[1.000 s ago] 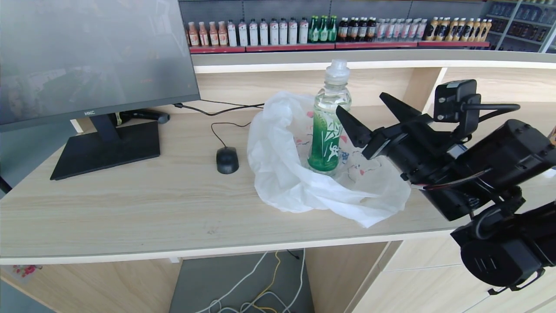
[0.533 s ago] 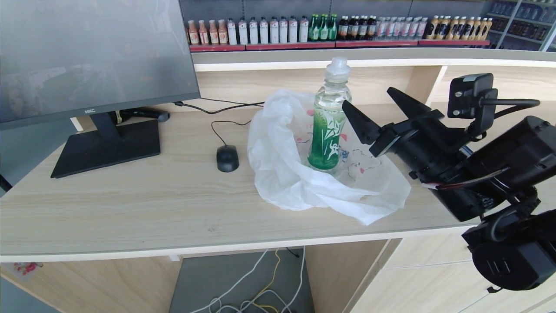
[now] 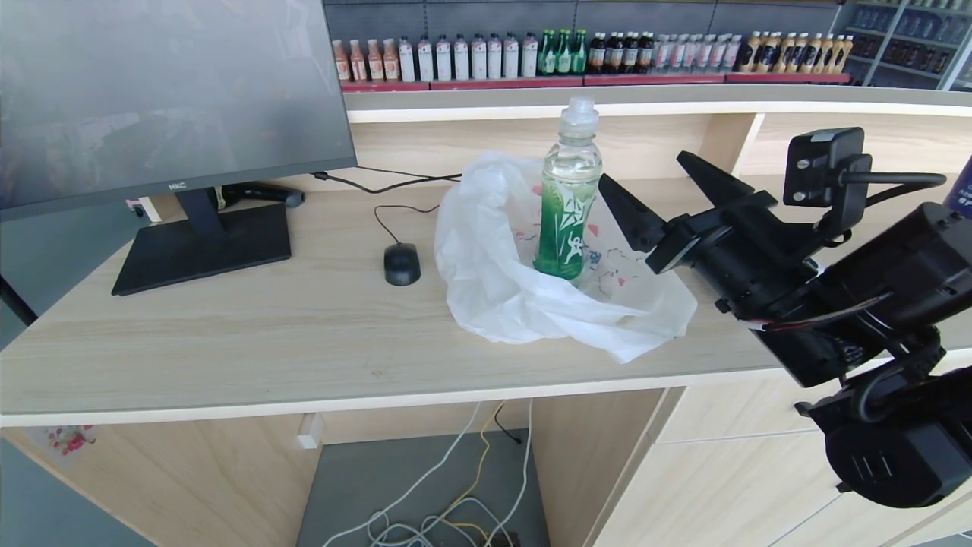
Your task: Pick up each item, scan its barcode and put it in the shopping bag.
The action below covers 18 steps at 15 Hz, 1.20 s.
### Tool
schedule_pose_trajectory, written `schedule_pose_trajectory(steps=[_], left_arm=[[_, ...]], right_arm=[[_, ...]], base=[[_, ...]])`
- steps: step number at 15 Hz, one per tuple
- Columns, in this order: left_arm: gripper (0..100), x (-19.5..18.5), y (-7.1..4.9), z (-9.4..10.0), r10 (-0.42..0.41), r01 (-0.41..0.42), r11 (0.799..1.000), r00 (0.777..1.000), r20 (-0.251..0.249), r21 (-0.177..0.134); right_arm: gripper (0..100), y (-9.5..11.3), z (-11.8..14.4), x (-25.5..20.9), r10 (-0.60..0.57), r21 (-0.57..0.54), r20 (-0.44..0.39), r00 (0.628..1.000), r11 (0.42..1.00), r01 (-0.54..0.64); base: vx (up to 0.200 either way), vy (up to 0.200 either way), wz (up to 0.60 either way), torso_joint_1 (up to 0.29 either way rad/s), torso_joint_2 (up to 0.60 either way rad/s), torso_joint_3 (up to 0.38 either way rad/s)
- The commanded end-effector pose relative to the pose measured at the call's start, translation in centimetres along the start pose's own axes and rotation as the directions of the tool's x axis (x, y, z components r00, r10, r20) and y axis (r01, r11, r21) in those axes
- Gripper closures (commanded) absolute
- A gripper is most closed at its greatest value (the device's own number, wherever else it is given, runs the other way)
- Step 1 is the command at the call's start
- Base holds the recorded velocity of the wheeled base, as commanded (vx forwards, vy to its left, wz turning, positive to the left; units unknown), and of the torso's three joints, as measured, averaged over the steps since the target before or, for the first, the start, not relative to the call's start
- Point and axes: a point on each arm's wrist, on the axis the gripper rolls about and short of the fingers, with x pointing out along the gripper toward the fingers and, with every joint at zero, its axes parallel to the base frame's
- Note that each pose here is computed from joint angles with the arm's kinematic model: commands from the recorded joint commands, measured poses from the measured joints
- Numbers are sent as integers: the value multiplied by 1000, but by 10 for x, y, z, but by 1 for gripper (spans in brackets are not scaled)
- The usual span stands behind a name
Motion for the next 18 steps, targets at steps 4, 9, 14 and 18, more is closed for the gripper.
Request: schedule_pose_trajectory(steps=[4,9,14,18], left_arm=[[0,0,0,0,2,-2,1000,1000,0,-1],[0,0,0,0,2,-2,1000,1000,0,-1],[0,0,0,0,2,-2,1000,1000,0,-2],[0,0,0,0,2,-2,1000,1000,0,-5]], right_arm=[[0,1,-6,2,2,0,-13,1000,1000,-2],[0,0,-6,1,0,0,-15,1000,1000,0],[0,1,-6,0,2,0,-14,1000,1000,-2],[0,1,-5,0,4,2,-14,1000,1000,-4]], base=[[0,-150,0,3,-1,2],[0,-200,0,9,1,0],[0,-200,0,0,1,2],[0,-200,0,0,2,4]])
